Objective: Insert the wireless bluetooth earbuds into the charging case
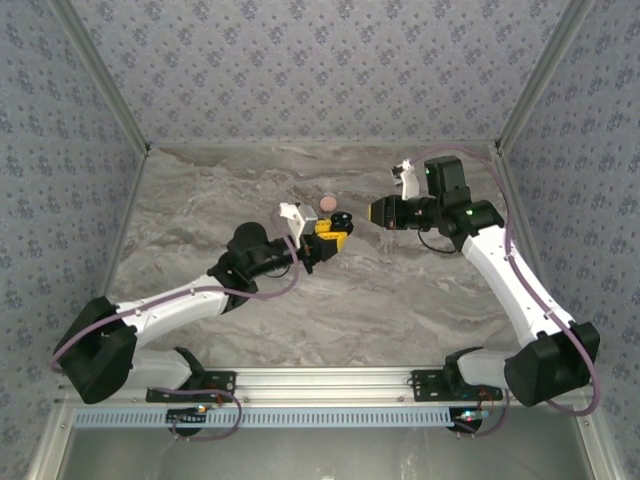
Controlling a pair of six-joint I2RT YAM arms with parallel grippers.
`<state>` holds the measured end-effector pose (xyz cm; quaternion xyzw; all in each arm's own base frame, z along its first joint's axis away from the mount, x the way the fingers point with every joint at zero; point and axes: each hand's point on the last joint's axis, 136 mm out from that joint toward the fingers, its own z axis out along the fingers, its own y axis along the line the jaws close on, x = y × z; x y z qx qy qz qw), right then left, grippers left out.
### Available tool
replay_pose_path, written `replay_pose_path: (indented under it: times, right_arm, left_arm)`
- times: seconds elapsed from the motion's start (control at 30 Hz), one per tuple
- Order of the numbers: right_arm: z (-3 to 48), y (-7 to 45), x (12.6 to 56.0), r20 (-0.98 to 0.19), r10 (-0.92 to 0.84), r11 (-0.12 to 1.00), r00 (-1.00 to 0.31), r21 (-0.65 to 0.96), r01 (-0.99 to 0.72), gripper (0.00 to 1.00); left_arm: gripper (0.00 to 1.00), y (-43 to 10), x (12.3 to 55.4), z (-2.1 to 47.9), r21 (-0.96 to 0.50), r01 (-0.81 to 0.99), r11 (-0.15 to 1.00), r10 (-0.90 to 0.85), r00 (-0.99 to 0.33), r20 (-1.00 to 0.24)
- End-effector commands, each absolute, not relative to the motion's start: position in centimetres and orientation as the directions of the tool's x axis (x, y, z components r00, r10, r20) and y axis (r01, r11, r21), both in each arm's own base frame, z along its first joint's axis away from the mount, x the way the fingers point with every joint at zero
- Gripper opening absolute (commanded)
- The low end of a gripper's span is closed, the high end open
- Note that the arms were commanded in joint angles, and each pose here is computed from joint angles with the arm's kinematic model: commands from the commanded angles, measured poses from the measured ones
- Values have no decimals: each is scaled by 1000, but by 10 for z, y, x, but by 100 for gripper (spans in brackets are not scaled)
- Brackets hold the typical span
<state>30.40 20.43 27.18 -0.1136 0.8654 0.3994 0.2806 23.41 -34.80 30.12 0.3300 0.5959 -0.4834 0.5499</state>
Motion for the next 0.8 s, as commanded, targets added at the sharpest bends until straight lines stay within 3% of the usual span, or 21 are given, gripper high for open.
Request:
replay_pose_path:
  times: [0.0, 0.23, 0.77]
  right_arm:
    - [286, 219, 296, -588, 1, 533, -809, 685, -497, 12]
    - [295, 229, 296, -592, -5, 459, -806, 715, -528, 9]
    - [340, 242, 266, -664, -30, 284, -747, 711, -644, 9]
  left_arm:
    - [21, -354, 215, 348, -170, 967, 188, -222, -127, -967]
    - [21, -359, 207, 356, -175, 977, 120, -232, -144, -962]
    - [22, -363, 216, 340, -211, 967, 145, -207, -179, -962]
